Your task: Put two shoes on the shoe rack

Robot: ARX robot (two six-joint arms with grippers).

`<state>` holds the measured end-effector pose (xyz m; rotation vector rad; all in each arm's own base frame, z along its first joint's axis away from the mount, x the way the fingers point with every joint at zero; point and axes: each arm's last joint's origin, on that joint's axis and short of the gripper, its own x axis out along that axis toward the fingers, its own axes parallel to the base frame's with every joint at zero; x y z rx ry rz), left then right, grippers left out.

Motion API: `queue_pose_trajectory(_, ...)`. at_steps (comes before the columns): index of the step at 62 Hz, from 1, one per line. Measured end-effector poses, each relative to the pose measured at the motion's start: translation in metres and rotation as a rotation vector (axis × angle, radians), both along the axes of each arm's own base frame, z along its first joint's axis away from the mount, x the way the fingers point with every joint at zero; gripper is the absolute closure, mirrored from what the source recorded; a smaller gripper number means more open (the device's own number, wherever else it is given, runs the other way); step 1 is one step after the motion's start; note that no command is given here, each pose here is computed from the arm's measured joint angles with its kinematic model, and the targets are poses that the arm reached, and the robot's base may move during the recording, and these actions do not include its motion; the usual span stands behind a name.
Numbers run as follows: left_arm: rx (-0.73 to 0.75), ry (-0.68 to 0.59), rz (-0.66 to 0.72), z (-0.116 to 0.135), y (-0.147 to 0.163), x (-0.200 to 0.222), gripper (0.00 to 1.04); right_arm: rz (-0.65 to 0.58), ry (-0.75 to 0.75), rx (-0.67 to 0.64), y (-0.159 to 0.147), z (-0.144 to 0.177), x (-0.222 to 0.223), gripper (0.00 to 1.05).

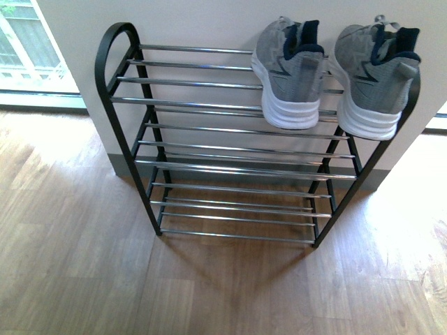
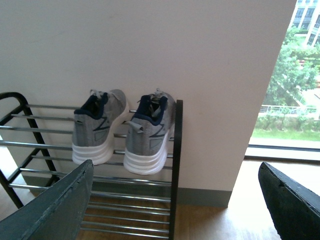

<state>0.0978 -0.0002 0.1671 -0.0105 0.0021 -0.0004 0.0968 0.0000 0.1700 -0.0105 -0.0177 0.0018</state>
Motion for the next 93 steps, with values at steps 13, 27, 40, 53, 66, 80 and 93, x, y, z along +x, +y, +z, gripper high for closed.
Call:
queue_pose_trajectory(13,0.002,0.0,-0.003,0.0,-0.0001,0.0,0.1,-0.002,0.001,0.0,-0.0001,-0.0001,0.0001,0.09)
queue_pose_trajectory(27,0.003,0.0,-0.003,0.0,-0.0001,0.0,0.09,-0.005,0.0,0.0,-0.0001,0.0,0.0,0.09)
queue_pose_trajectory(40,0.003,0.0,-0.003,0.0,-0.0001,0.0,0.09,-0.005,0.001,0.0,-0.0001,-0.0001,0.0,0.09)
queue_pose_trajectory(53,0.003,0.0,-0.003,0.0,-0.0001,0.0,0.09,-0.002,0.001,0.0,-0.0001,-0.0001,0.0,0.09)
queue_pose_trajectory(66,0.003,0.0,-0.003,0.0,-0.0001,0.0,0.09,-0.005,0.002,0.003,-0.0001,-0.0002,0.0,0.09)
queue_pose_trajectory(80,0.003,0.0,-0.003,0.0,-0.0001,0.0,0.09,-0.005,0.003,0.003,-0.0001,-0.0003,0.0,0.09)
queue_pose_trajectory(93,0.003,0.0,-0.002,0.0,0.0,0.0,0.09,-0.002,0.003,0.003,-0.0001,-0.0003,0.0,0.09)
